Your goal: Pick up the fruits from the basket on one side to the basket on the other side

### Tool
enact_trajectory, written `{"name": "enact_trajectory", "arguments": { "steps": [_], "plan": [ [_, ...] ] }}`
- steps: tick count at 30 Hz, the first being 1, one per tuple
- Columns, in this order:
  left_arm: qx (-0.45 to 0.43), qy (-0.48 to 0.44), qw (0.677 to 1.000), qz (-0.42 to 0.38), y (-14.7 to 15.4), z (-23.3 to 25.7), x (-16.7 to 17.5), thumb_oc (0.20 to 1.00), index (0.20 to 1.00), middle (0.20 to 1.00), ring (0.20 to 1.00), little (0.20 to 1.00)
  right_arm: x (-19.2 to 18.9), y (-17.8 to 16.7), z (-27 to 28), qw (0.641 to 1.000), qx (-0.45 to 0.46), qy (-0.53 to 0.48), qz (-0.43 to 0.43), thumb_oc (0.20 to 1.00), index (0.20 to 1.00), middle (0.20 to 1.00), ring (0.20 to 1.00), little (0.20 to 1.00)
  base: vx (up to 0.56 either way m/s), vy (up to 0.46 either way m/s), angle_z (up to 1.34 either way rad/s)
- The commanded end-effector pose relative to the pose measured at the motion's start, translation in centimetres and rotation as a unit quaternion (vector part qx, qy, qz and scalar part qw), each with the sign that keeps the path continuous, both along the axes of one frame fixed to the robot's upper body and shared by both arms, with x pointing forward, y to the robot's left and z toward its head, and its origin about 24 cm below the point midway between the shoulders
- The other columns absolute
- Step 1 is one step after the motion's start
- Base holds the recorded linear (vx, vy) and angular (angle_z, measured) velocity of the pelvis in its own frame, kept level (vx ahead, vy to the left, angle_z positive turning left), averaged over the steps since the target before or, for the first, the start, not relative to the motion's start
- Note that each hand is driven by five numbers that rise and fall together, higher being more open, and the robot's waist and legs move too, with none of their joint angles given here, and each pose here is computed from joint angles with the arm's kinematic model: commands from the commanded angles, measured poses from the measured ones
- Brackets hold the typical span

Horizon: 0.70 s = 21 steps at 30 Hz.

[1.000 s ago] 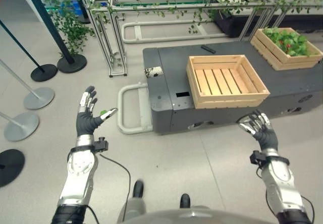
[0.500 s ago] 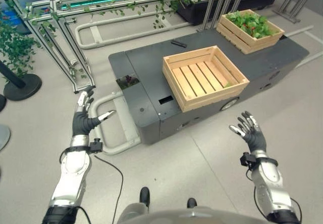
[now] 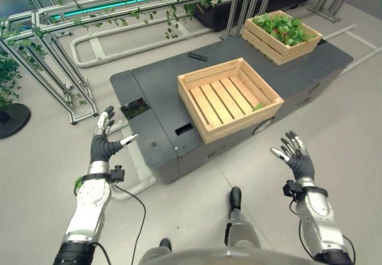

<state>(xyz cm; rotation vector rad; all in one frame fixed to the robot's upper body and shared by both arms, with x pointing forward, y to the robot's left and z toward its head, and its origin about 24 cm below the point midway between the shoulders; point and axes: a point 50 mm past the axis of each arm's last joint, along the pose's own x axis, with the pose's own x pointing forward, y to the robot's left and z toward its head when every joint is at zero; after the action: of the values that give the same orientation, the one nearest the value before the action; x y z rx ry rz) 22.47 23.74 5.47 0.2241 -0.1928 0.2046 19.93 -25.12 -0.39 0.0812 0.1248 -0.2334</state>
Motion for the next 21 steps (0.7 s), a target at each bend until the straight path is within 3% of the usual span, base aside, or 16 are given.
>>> {"name": "enact_trajectory", "arguments": {
  "steps": [1,12,21],
  "plan": [
    [0.022,-0.092,0.995,-0.018,0.1,4.1,0.8,1.0,1.0,1.0,1.0,1.0,2.3,-0.4,4.0,0.995,-0.021,-0.098,0.005,1.0,1.0,1.0,1.0,1.0,0.33,-0.318,0.48],
    [-0.014,-0.08,0.996,-0.033,-0.9,3.5,1.5,1.0,1.0,1.0,1.0,1.0,2.5,-0.2,4.4,0.995,-0.022,-0.099,0.026,1.0,1.0,1.0,1.0,1.0,0.29,-0.366,0.03],
    [-0.004,-0.061,0.998,-0.017,-0.6,2.5,1.0,1.0,1.0,1.0,1.0,1.0,2.7,0.6,4.0,0.994,-0.031,-0.097,0.037,1.0,1.0,1.0,1.0,1.0,0.33,-0.075,-0.24]
  ]
}}
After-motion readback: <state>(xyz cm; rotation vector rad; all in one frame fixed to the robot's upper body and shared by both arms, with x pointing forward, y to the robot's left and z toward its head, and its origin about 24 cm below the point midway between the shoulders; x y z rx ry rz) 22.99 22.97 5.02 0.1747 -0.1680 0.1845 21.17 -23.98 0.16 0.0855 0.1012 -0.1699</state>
